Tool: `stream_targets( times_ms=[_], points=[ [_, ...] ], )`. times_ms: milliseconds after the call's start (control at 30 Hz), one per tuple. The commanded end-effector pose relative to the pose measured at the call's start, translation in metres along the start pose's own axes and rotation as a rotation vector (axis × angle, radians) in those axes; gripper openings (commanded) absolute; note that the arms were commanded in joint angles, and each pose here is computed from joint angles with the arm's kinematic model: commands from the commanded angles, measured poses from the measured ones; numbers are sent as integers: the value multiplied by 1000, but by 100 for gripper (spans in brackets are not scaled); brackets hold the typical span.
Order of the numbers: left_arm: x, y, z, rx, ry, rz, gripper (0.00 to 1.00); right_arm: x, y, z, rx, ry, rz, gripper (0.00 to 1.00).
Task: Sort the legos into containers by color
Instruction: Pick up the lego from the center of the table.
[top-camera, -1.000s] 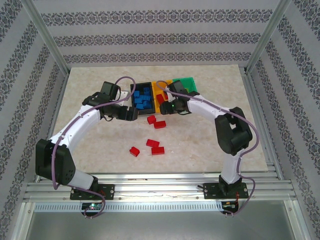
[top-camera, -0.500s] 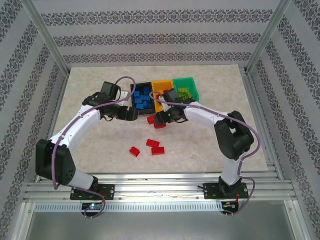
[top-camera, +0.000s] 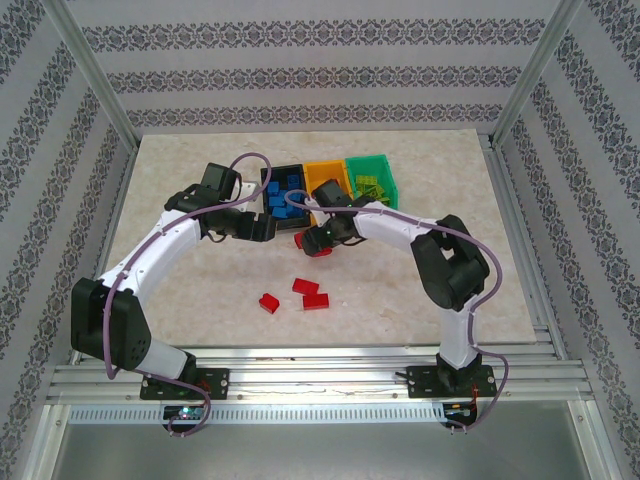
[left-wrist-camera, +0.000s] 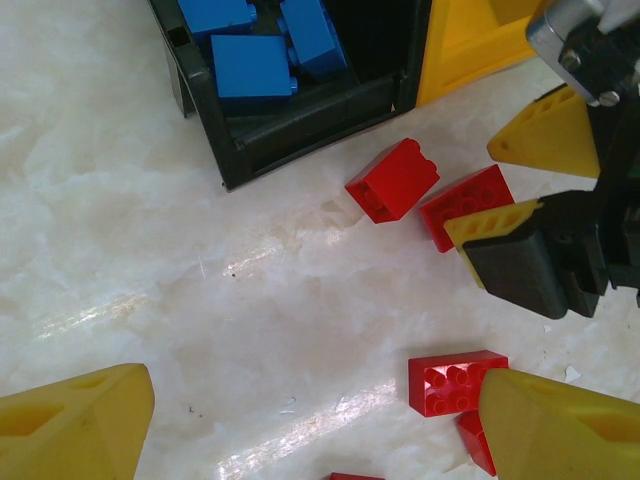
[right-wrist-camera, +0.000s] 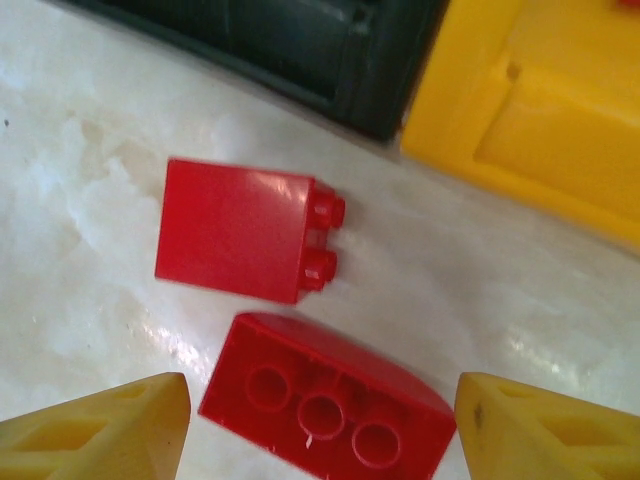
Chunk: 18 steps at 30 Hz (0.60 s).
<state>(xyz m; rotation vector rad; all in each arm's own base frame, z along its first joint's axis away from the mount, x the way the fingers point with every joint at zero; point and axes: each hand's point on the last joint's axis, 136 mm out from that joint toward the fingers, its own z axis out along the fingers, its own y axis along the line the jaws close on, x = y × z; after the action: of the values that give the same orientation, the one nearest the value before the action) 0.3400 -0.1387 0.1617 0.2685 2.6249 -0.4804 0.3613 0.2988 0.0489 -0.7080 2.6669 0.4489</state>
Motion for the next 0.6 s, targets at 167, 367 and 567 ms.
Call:
stream_targets(
  times_ms=[167,367,567],
  points=[
    [-3,5,-10,-25,-11,18,85,1,2,16,-27,32,-10,71],
    [-3,5,-9,-22,-9,18,85,25,4,8,-29,63,-7,71],
    [-2,5,-8,-20,-2,16,85,43,17,3,0,77,-33,71]
  ],
)
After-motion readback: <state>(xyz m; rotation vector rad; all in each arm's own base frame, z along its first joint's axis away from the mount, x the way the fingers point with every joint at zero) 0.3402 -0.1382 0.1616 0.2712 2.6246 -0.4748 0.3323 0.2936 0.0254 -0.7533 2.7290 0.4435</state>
